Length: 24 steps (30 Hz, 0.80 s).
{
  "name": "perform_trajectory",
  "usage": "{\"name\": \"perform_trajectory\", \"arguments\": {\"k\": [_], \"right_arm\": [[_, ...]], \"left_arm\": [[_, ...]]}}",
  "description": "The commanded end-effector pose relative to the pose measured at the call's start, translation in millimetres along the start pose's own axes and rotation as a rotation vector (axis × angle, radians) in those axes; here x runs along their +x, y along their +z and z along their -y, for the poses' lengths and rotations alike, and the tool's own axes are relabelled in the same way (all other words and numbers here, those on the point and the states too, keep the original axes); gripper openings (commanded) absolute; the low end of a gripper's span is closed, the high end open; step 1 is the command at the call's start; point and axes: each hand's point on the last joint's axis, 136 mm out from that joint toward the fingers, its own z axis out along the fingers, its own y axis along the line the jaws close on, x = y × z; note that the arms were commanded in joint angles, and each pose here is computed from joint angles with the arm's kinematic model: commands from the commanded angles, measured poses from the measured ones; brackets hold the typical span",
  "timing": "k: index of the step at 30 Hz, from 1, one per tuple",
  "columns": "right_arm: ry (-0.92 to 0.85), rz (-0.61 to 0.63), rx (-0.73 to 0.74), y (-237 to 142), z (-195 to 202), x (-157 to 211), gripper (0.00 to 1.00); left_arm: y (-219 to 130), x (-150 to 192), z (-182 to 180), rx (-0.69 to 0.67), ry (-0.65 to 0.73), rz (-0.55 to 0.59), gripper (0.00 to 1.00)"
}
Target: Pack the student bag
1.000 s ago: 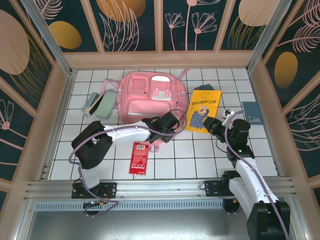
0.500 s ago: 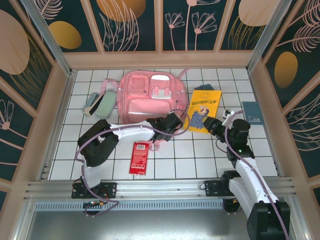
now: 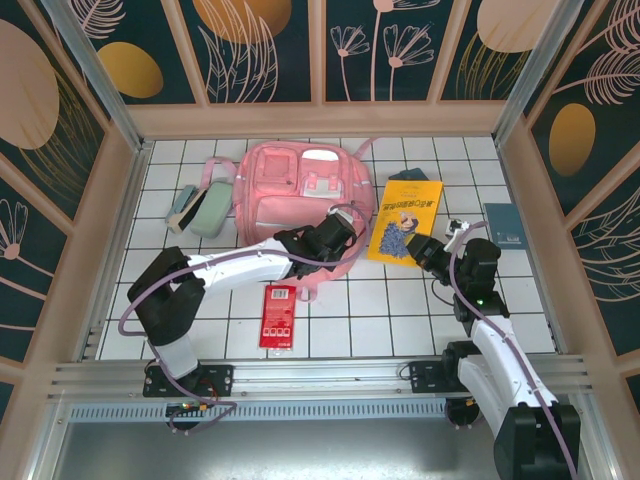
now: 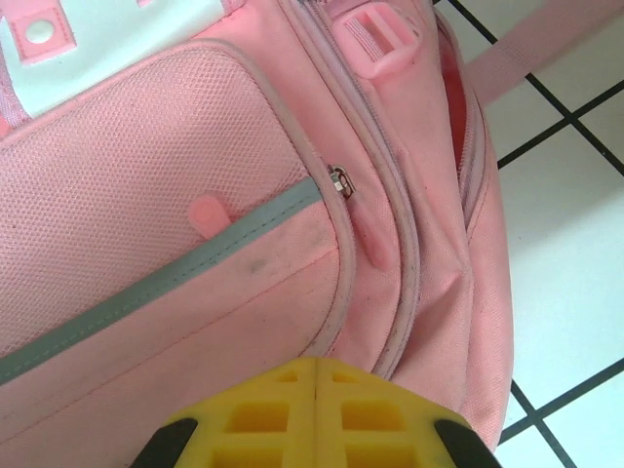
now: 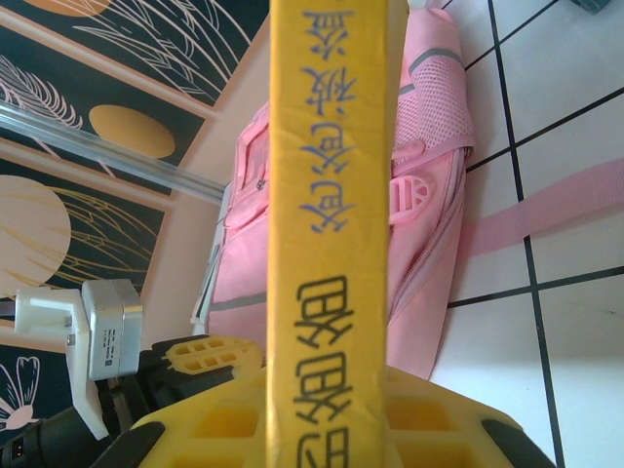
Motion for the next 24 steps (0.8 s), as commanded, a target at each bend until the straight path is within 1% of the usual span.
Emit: {"name": "perform_trajectory", "arguments": {"k": [1, 2, 3, 5, 6, 11, 14, 17, 22, 24], "right_arm": [[-0.064, 0.053, -0.08, -4.4, -22.7, -12.0, 0.0], [-0.064, 0.053, -0.08, -4.6, -22.7, -12.1, 0.0], [-0.065, 0.054, -0.08, -4.8, -22.7, -11.9, 0.0], [-0.065, 0.055, -0.079, -4.9, -21.9, -11.3, 0.0], [-0.064, 0.055, -0.079, -4.9, -21.6, -11.2, 0.0], [-0.058, 0.056, -0.079, -4.2, -19.3, -10.2, 0.0], [-0.058, 0.053, -0.079, -4.3, -20.0, -9.8, 0.0], [-0.063, 0.052, -0.075, -4.9, -20.4, -10.2, 0.0], [-0.061, 0.052, -0.072, -4.7, -19.0, -9.5, 0.0], [-0.059, 0.053, -0.075, -4.9, -19.5, -9.7, 0.0]], "left_arm": [[-1.2, 5.1, -2.3, 0.001, 0.001, -0.018, 0.0], [0.4, 9.5, 2.2, 0.022, 0.017, -0.037, 0.0], [1.8, 14.1, 6.5, 0.046, 0.03, -0.055, 0.06], [3.3, 25.8, 19.4, 0.124, 0.06, -0.093, 0.25], [3.7, 29.0, 22.7, 0.143, 0.063, -0.1, 0.3], [9.5, 32.5, 33.1, 0.19, 0.07, -0.11, 0.42], [19.0, 33.2, 36.5, 0.182, 0.082, -0.124, 0.43], [29.6, 34.3, 35.8, 0.152, 0.087, -0.134, 0.5], [44.1, 35.3, 24.2, 0.051, 0.096, -0.144, 0.52], [48.7, 35.0, 18.1, 0.006, 0.096, -0.149, 0.51]]}}
